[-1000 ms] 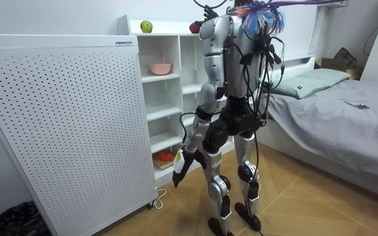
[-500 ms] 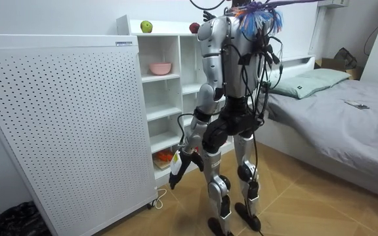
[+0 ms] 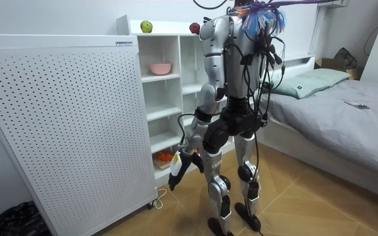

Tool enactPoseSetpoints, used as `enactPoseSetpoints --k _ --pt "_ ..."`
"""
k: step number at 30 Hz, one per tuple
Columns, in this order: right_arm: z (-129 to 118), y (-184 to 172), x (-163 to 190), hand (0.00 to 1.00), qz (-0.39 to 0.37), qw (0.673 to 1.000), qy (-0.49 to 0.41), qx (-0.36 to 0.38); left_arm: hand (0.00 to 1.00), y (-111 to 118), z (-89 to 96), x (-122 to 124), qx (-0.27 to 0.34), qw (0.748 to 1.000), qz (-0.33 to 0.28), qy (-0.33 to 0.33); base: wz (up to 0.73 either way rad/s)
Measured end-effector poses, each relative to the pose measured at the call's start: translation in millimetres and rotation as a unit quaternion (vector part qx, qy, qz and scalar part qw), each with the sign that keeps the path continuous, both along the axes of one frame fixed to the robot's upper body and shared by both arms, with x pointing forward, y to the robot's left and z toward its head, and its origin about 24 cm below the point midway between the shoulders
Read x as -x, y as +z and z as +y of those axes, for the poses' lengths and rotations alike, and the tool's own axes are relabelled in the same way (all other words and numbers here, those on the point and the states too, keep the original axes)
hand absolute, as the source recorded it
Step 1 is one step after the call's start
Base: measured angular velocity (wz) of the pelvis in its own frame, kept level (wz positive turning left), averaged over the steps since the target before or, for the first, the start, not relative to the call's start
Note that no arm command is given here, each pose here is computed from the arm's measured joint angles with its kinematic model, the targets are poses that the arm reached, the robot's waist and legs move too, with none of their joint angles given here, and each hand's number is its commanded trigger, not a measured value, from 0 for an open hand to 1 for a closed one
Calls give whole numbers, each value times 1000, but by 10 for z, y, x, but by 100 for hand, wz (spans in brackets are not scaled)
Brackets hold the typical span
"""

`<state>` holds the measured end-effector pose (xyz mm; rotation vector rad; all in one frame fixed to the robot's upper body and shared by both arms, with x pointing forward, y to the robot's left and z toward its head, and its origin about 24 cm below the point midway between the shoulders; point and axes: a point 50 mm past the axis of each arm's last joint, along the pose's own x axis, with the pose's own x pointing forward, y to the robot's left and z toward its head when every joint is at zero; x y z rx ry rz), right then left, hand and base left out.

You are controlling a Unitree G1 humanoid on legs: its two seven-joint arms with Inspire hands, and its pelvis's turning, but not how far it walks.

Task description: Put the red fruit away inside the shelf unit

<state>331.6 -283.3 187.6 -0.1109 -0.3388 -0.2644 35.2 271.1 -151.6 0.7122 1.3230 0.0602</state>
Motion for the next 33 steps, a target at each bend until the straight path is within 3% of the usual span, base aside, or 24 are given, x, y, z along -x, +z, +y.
enactPoseSetpoints --k 20,33 --pt "6 -21 -38 0 10 1000 25 7 0 -2 1 7 0 1000 6 2 0" --pt "152 62 -216 0 36 996 59 48 0 -2 4 5 -1 1000 9 1 1"
